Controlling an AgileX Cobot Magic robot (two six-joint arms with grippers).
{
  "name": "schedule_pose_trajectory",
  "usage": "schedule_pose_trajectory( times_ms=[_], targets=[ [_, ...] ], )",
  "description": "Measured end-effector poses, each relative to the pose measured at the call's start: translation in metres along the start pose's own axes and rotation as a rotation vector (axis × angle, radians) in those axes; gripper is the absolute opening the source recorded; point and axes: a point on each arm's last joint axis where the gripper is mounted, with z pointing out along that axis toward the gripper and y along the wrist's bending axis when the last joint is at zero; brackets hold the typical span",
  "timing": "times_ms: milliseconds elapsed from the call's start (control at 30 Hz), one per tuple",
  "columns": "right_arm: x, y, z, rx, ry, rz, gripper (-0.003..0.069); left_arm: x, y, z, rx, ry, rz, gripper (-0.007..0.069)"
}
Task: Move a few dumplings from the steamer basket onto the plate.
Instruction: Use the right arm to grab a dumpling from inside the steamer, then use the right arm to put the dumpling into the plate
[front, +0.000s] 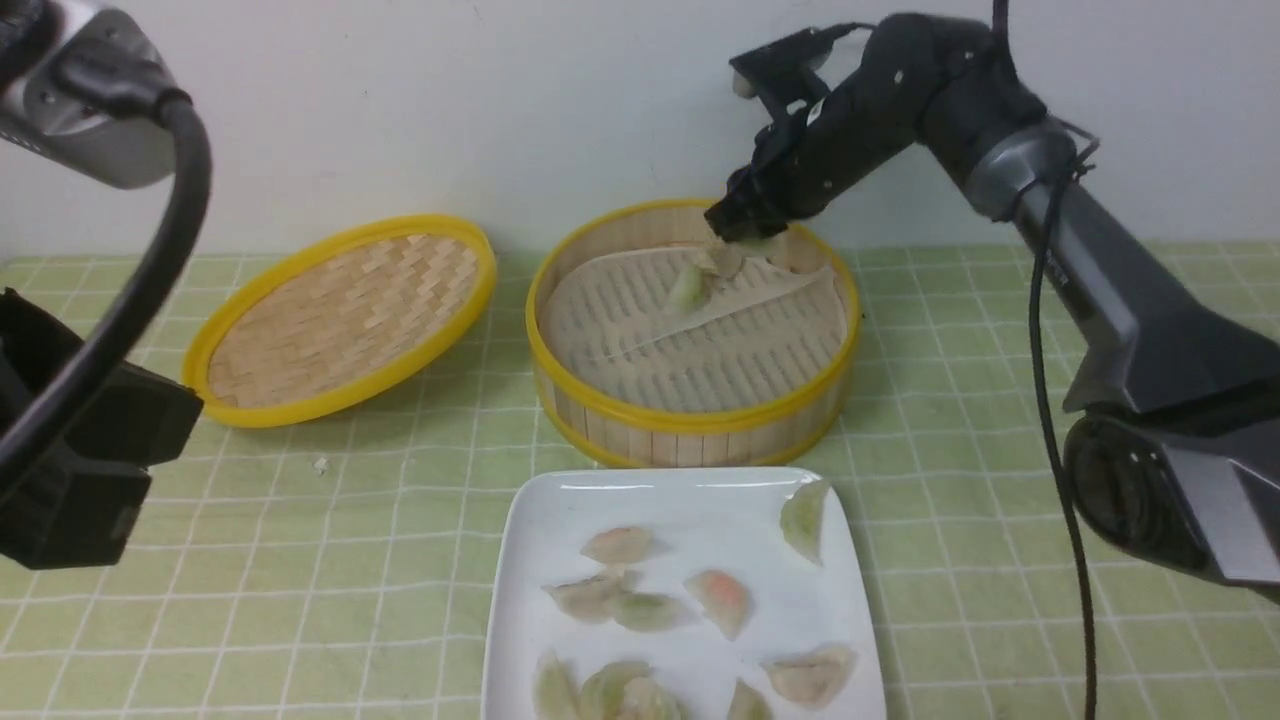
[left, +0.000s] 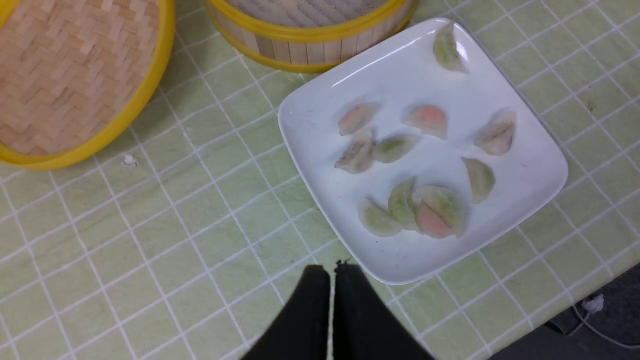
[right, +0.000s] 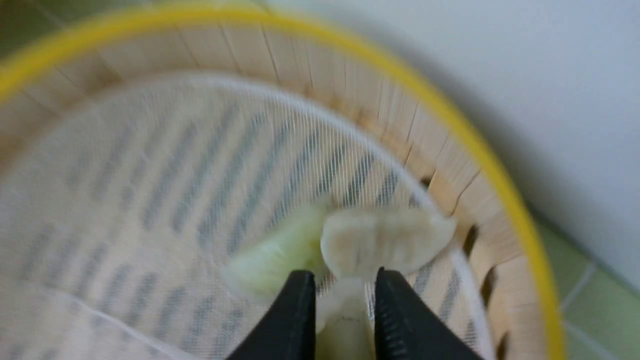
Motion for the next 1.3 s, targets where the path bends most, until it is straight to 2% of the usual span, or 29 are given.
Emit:
schedule_pose_trajectory(
  times_ms=[133, 367, 533, 667, 833, 1000, 1133, 1200, 1233, 1267, 1300],
  targets=[
    [-0.017, 0.005, -0.032, 0.011, -0.051, 0.043, 0.0133, 0.0, 0.0, 0.0, 0.0, 0.0, -0.001, -0.0006],
    [-0.019, 0.023, -0.091, -0.012, 0.031, 0.132, 0.0133, 0.0, 0.0, 0.0, 0.005, 0.001, -0.023, -0.0006],
    [0.006, 0.067, -0.15, -0.058, 0.132, 0.101, 0.0133, 0.0, -0.002, 0.0, 0.024, 0.003, -0.033, -0.0006],
    [0.052, 0.109, -0.17, -0.121, 0.254, 0.07, 0.0133, 0.0, -0.002, 0.0, 0.026, 0.003, -0.034, -0.0006],
    [0.107, 0.133, -0.134, -0.126, 0.313, 0.071, 0.0133, 0.0, -0.002, 0.0, 0.026, 0.003, -0.034, -0.0006],
    [0.143, 0.131, -0.09, -0.085, 0.341, 0.127, 0.0137, 0.0, -0.002, 0.0, 0.027, 0.004, -0.034, -0.0006],
    [0.145, 0.131, -0.082, -0.09, 0.338, 0.173, 0.0223, 0.0, -0.002, 0.0, 0.026, 0.004, -0.034, -0.0006],
    [0.144, 0.132, -0.081, -0.092, 0.317, 0.189, 0.0329, 0.0, -0.003, 0.0, 0.027, 0.004, -0.035, -0.0006],
    [0.143, 0.132, -0.081, -0.092, 0.315, 0.189, 0.0339, 0.0, -0.003, 0.0, 0.028, 0.004, -0.035, -0.0006],
    [0.142, 0.131, -0.081, -0.092, 0.309, 0.189, 0.0428, 0.0, -0.003, 0.0, 0.028, 0.004, -0.035, -0.0006],
    [0.142, 0.131, -0.081, -0.092, 0.309, 0.189, 0.0437, 0.0, -0.003, 0.0, 0.028, 0.004, -0.035, -0.0006]
  ],
)
